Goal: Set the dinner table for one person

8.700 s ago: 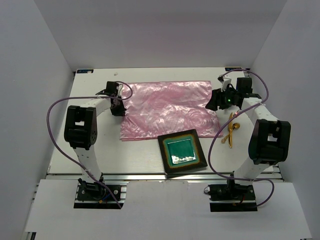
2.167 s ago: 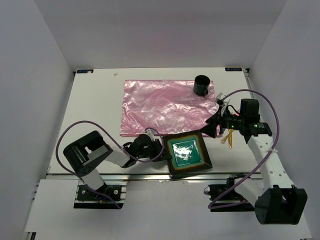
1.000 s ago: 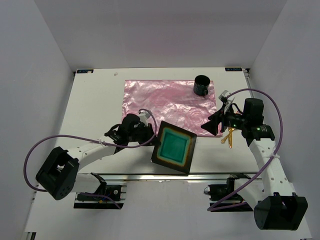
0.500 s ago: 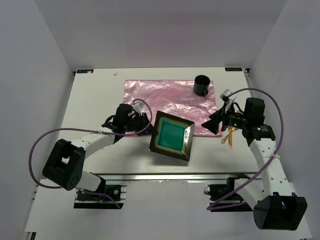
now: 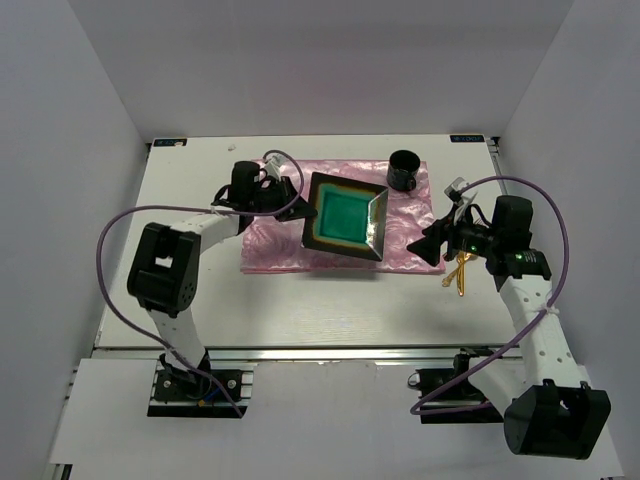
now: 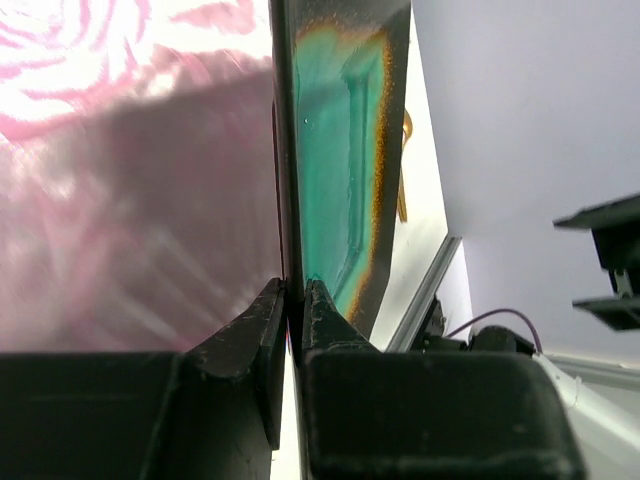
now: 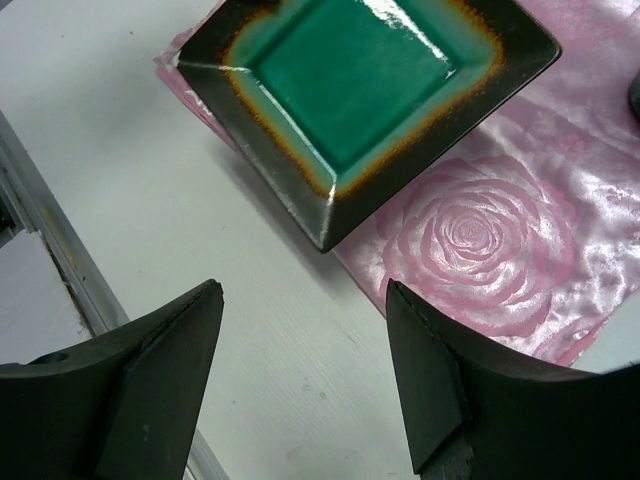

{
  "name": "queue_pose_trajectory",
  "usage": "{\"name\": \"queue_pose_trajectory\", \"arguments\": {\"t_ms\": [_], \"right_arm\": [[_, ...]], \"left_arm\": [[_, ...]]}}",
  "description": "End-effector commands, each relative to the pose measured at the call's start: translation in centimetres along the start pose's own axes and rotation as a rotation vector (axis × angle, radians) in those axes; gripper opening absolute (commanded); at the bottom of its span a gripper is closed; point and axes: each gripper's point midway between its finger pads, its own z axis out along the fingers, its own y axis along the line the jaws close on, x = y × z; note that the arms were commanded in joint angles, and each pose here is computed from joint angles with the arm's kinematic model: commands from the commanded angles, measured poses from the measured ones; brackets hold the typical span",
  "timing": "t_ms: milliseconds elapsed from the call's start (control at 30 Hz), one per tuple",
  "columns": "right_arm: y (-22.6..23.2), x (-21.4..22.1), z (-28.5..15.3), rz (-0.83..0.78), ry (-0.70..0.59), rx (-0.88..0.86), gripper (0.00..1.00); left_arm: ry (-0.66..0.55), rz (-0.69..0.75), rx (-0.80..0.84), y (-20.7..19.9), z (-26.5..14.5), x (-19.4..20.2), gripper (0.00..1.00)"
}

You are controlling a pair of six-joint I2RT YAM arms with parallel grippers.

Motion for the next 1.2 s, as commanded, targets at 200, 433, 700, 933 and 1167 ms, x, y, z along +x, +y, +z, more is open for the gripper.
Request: {"name": "queue_pose_trajectory", "arguments": {"t_ms": [200, 433, 700, 933, 1167], "right_arm": [[-1.1, 0.0, 0.4, 0.015, -0.014, 0.007, 0.71], [-1.9, 0.1, 0.8, 0.026, -0.009, 0.009, 0.71], [-2.4, 0.2, 1.3, 0.041, -0.001, -0.001, 0.71], [-2.6, 0.2, 1.5, 0.044, 0.0, -0.002, 0.71], [-2.7, 0.4, 1.5, 0.047, 0.0, 0.001, 0.71]], "left_arm": [[-0.08, 0.049, 0.253, -3.0, 1.2, -7.8, 0.0], [-0.092, -0.013, 0.283, -0.7, 3.1, -9.0, 0.0], [-0.056, -0.04, 0.247, 2.0, 4.5, -8.2, 0.0], [-0.02, -0.053, 0.201, 4.0, 5.0, -7.0, 0.0], [-0.02, -0.082, 0.148, 5.6, 5.5, -6.9, 0.0]]}}
